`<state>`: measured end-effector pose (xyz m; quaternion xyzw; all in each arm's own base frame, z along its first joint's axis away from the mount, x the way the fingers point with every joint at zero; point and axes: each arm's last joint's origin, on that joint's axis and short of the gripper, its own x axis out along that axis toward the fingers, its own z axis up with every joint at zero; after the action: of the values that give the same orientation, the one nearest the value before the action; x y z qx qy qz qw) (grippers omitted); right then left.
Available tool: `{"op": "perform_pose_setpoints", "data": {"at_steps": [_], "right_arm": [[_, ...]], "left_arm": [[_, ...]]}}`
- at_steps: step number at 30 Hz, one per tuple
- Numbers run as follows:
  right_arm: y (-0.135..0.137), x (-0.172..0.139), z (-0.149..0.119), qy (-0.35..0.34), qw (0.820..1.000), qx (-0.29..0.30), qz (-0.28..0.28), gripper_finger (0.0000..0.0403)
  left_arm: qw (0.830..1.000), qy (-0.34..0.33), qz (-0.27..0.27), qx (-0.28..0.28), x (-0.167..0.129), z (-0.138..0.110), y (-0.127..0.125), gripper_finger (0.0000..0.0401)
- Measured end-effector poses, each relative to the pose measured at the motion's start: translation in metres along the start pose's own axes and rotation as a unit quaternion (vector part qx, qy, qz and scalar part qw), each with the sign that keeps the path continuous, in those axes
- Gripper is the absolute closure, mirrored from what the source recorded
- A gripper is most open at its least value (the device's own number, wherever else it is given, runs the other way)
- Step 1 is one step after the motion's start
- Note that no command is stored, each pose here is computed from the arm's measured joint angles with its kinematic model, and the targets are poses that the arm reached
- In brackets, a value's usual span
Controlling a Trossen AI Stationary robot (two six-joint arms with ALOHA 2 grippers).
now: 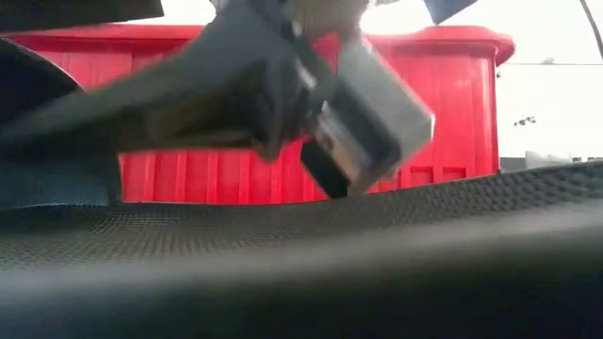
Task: Pick and place slides into bin
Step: Put the black slide into the red bin
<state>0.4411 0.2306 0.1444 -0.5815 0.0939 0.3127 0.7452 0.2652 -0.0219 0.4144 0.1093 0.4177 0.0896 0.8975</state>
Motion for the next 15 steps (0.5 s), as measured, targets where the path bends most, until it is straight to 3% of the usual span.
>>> {"op": "perform_pose_setpoints", "data": {"at_steps": [6,15], "right_arm": [[0.0085,0.0074,-0.0044,0.027,1.000,-0.001,-0.005,0.0174],[0.0013,0.0074,-0.0039,0.023,0.999,0.004,-0.043,0.0213]], "left_arm": [[1.000,0.000,-0.001,0.000,-0.0001,0.0000,0.0000,0.0180],[1.000,0.000,-0.001,0.000,0.0000,0.0000,-0.0001,0.0180]]}}
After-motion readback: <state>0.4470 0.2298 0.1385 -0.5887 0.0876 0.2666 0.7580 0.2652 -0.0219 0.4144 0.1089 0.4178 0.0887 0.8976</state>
